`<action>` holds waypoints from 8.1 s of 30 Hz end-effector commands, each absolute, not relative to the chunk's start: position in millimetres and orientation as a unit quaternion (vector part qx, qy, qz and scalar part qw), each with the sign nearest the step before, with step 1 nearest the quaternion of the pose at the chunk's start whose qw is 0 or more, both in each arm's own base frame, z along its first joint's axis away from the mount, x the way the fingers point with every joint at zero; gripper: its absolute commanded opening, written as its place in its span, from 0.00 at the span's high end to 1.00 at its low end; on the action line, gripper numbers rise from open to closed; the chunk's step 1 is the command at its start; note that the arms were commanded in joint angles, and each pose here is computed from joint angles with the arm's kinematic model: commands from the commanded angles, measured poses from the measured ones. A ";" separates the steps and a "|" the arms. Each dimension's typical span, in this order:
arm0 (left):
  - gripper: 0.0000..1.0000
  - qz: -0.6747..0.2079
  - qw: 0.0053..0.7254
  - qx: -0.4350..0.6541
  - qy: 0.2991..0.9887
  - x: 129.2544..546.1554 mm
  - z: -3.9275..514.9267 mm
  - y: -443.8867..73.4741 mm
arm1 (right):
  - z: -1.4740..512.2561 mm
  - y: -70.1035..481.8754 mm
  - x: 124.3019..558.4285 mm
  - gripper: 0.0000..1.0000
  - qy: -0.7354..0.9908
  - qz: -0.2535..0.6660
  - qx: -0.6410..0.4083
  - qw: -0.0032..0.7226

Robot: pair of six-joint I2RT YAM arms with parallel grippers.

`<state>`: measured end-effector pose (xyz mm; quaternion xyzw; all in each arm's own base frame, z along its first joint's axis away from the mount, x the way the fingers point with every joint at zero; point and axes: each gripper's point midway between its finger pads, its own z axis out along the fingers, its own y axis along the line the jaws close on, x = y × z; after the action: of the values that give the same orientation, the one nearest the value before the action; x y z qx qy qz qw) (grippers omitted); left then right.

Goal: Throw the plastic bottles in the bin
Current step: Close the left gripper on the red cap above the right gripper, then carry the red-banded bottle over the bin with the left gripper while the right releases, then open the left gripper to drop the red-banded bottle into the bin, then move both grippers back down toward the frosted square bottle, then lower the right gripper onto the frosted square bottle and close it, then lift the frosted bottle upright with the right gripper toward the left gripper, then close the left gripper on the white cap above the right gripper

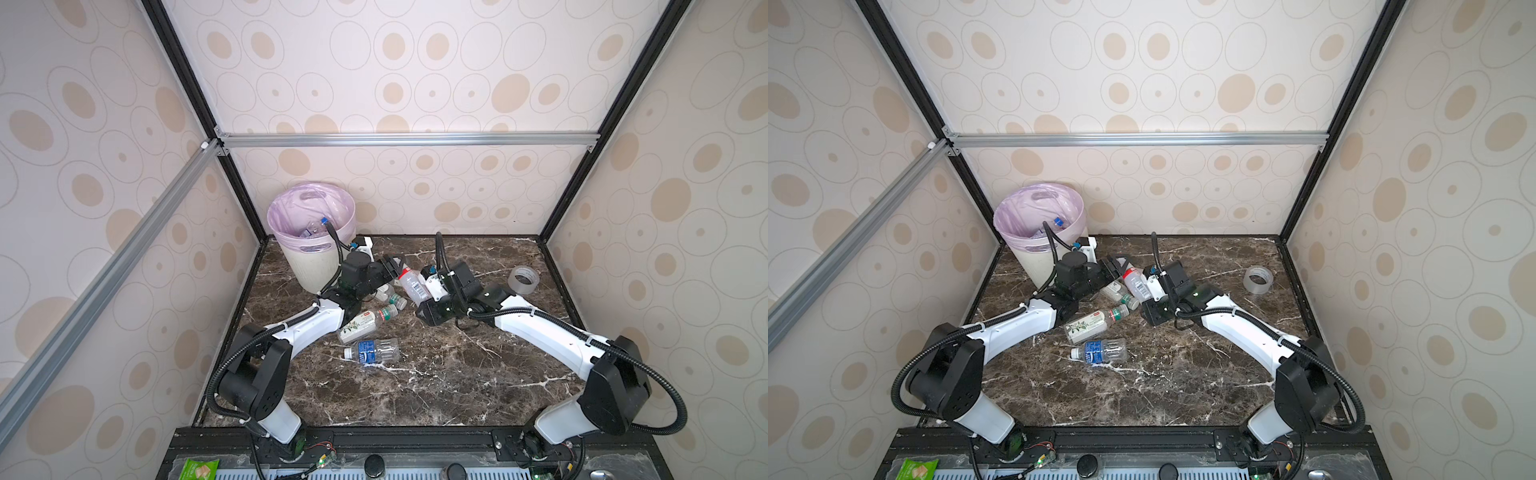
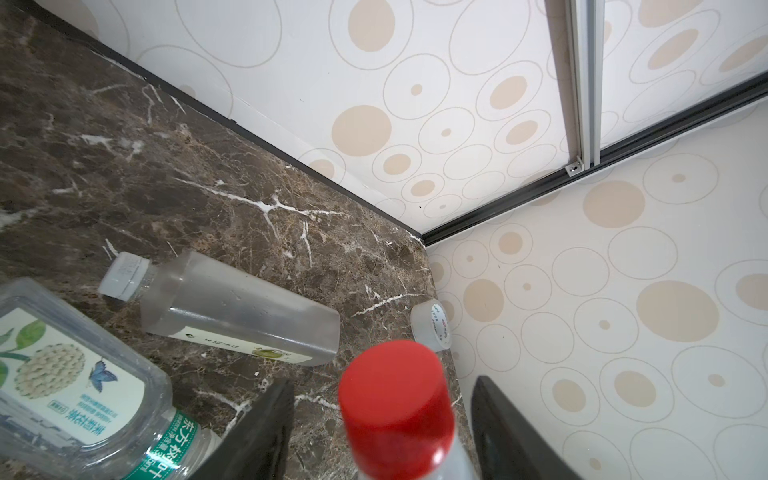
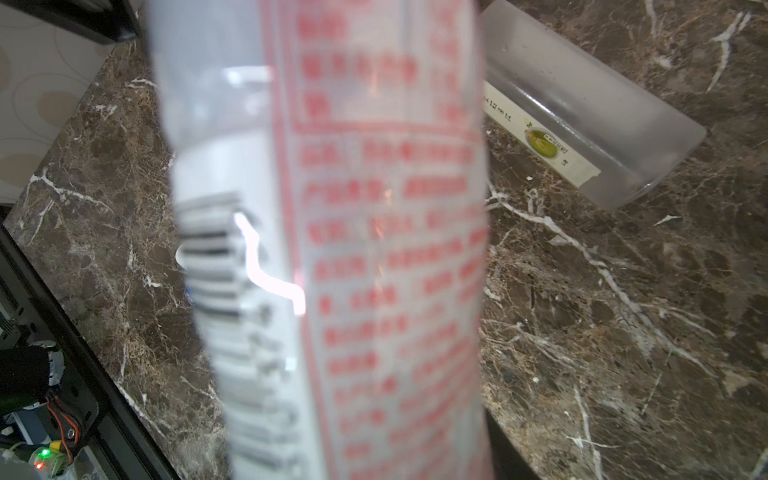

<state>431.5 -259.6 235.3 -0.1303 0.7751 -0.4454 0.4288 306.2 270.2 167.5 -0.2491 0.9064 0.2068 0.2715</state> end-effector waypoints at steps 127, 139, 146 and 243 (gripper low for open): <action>0.01 -0.167 0.721 -0.068 0.669 458.2 558.5 -108.8 | 358.8 311.3 343.6 0.00 0.767 0.327 -0.218 0.508; 0.01 -0.276 0.627 -0.041 0.727 427.1 444.1 -191.4 | 269.2 244.7 419.1 0.00 0.861 0.201 -0.191 0.425; 0.01 -0.335 0.558 -0.056 0.757 398.3 364.1 -223.0 | 201.2 245.9 453.6 0.00 0.881 0.173 -0.261 0.355; 0.17 -0.539 0.429 -0.109 0.717 424.0 291.8 -326.1 | 225.5 257.6 344.5 0.52 0.857 0.286 -0.236 0.357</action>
<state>419.6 -316.5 264.3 -0.1125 0.7433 -0.5110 0.4168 350.2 250.7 211.3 -0.2246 0.8733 0.2660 0.3408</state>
